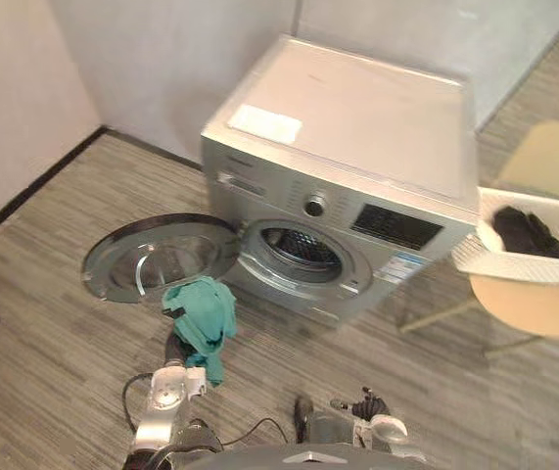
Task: Pick up the laundry basket with both hands and put the clothes into the washing machine.
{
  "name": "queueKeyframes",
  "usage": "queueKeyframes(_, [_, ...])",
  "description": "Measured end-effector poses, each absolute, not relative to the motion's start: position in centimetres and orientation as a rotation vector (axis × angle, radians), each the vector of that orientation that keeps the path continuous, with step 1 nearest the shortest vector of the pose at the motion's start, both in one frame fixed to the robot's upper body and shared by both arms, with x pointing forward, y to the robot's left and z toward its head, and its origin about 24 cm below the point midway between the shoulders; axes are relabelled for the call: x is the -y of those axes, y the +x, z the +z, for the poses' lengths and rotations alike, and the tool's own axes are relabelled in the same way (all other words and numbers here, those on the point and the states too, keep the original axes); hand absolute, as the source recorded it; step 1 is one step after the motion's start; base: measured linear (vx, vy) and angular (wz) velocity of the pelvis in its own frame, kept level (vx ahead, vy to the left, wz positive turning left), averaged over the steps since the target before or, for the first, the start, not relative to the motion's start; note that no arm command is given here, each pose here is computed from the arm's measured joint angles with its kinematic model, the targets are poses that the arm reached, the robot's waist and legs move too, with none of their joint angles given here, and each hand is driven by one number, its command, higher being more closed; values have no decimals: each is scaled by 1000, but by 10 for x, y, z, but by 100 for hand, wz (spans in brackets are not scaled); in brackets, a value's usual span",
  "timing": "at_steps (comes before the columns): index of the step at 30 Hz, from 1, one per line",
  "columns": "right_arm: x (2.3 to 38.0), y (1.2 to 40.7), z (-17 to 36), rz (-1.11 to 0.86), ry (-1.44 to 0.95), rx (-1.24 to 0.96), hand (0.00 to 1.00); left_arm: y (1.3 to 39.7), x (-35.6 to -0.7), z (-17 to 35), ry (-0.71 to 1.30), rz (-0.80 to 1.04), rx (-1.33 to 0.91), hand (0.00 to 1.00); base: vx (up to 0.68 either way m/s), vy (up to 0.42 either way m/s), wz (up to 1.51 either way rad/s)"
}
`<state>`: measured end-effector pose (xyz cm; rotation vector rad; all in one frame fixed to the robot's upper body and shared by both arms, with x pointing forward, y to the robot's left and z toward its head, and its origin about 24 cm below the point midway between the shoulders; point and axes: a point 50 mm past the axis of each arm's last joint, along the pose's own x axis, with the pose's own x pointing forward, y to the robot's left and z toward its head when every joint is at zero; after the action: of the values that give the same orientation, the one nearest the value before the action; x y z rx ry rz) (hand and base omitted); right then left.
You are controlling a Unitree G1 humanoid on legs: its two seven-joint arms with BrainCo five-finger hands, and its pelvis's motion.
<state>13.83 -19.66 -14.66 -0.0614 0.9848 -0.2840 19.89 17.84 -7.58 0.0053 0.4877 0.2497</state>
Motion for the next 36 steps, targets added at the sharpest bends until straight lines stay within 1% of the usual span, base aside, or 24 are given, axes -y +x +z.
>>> queueKeyframes(2, [200,139,-146,-291,-66,-976,0,200,-194,-76,10,323,-493,100,270,-351,18])
queueKeyframes(5, [212,139,-143,-319,-80,-962,0,197,-198,-78,-23,384,-502,100,273,-382,16])
queueKeyframes(8, [216,138,-143,-315,-112,-967,0,191,-208,-80,-99,522,-513,100,297,-486,-34])
queueKeyframes(9, [220,132,-145,-289,-189,-1002,0,190,-207,-81,-127,541,-520,100,237,-360,-36])
queueKeyframes(11, [219,122,-148,-266,-231,-1038,0,191,-204,-80,-151,549,-515,100,185,-276,-17])
queueKeyframes(13, [217,119,-149,-249,-256,-1055,0,202,-197,-68,-208,557,-456,100,158,-164,-22])
queueKeyframes(15, [218,129,-144,-252,-284,-1020,0,213,-194,-60,-228,547,-416,100,49,3,-25])
queueKeyframes(16, [214,147,-136,-242,-309,-945,0,221,-192,-55,-243,547,-390,100,-8,82,-30])
queueKeyframes(17, [213,151,-133,-240,-318,-918,0,225,-191,-52,-247,546,-378,100,-34,109,-52])
queueKeyframes(18, [209,164,-125,-228,-336,-858,0,228,-189,-50,-256,545,-367,100,-54,183,-75])
queueKeyframes(19, [202,183,-113,-200,-338,-770,0,232,-187,-48,-268,543,-359,100,-59,199,-76])
queueKeyframes(20, [183,203,-100,-156,-309,-673,0,241,-185,-42,-270,533,-338,100,-68,197,-50])
queueKeyframes(21, [173,211,-93,-132,-296,-628,0,248,-184,-37,-274,526,-320,100,-114,126,-20])
queueKeyframes(23, [136,235,-71,-52,-234,-497,0,269,-174,-24,-293,499,-283,100,-205,189,-21])
queueKeyframes(24, [126,239,-67,-35,-216,-473,0,273,-173,-22,-294,495,-278,100,-177,197,-29])
queueKeyframes(25, [109,246,-57,-1,-189,-425,0,282,-170,-15,-299,484,-259,100,-85,121,-20])
queueKeyframes(27, [95,254,-42,16,-163,-357,0,292,-166,-6,-310,474,-234,100,-72,150,-20])
queueKeyframes(30, [82,268,-17,6,-112,-249,0,315,-160,15,-343,459,-186,100,-16,126,-15])
queueKeyframes(33, [77,278,3,-12,-93,-164,0,335,-151,39,-367,436,-127,100,19,96,-8])
queueKeyframes(34, [73,279,10,-8,-89,-132,0,345,-147,55,-377,423,-87,100,33,63,-2])
queueKeyframes(36, [72,280,14,-8,-87,-113,0,354,-144,71,-388,407,-46,100,51,53,1])
